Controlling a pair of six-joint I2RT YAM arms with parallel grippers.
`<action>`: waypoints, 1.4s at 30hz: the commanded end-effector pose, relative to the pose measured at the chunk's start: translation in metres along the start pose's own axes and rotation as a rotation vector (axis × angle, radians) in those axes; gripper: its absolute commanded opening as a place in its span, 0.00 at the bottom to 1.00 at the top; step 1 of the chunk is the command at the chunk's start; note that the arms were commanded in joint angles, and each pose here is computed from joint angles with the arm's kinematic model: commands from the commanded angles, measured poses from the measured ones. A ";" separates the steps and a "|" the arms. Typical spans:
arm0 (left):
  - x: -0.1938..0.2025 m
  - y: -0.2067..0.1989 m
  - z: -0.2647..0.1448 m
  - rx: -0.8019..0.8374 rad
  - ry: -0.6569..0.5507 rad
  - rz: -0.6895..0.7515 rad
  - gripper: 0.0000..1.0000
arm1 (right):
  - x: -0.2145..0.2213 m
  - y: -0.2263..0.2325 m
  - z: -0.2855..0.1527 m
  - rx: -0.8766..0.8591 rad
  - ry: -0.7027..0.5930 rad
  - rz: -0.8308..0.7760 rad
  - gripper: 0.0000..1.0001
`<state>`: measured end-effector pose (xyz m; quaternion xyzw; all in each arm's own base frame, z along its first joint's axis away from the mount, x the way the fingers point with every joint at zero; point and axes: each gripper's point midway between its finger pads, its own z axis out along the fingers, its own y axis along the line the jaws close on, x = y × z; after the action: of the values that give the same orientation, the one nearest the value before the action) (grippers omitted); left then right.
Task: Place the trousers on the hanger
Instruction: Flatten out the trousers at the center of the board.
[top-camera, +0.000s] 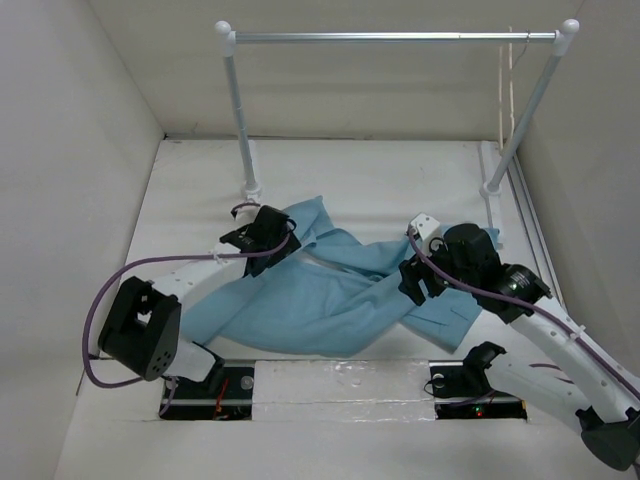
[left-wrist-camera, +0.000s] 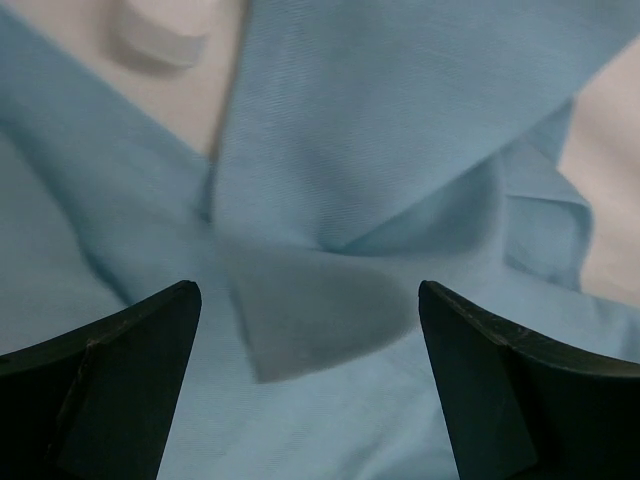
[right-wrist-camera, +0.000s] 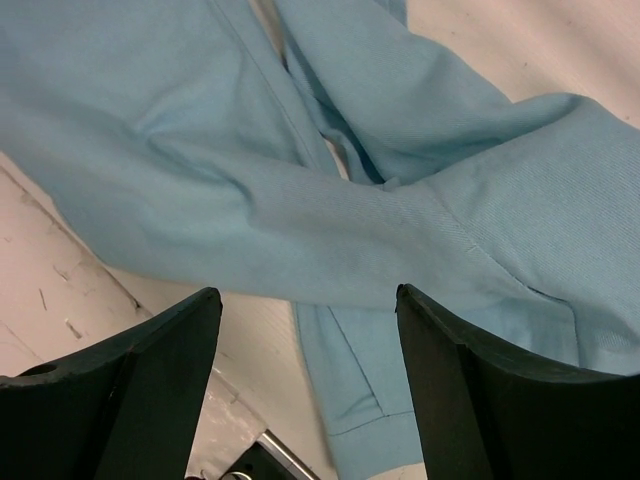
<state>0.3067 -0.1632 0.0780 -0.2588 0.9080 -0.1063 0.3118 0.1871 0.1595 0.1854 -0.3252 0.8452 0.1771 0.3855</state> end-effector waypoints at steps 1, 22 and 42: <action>-0.016 0.036 -0.010 -0.107 -0.128 -0.100 0.87 | -0.001 0.007 -0.004 -0.034 -0.022 0.005 0.76; -0.086 -0.030 -0.054 0.156 -0.271 -0.242 0.00 | 0.017 -0.038 -0.007 0.171 0.026 0.086 0.04; -0.279 0.043 -0.214 0.137 -0.851 -0.369 0.00 | 0.099 -0.279 -0.024 0.654 -0.057 0.841 0.79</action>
<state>0.3416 0.0214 0.3360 -0.4209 0.6586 -0.0954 0.6165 0.2929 -0.0786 0.1197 0.1661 0.9132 0.0338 0.3706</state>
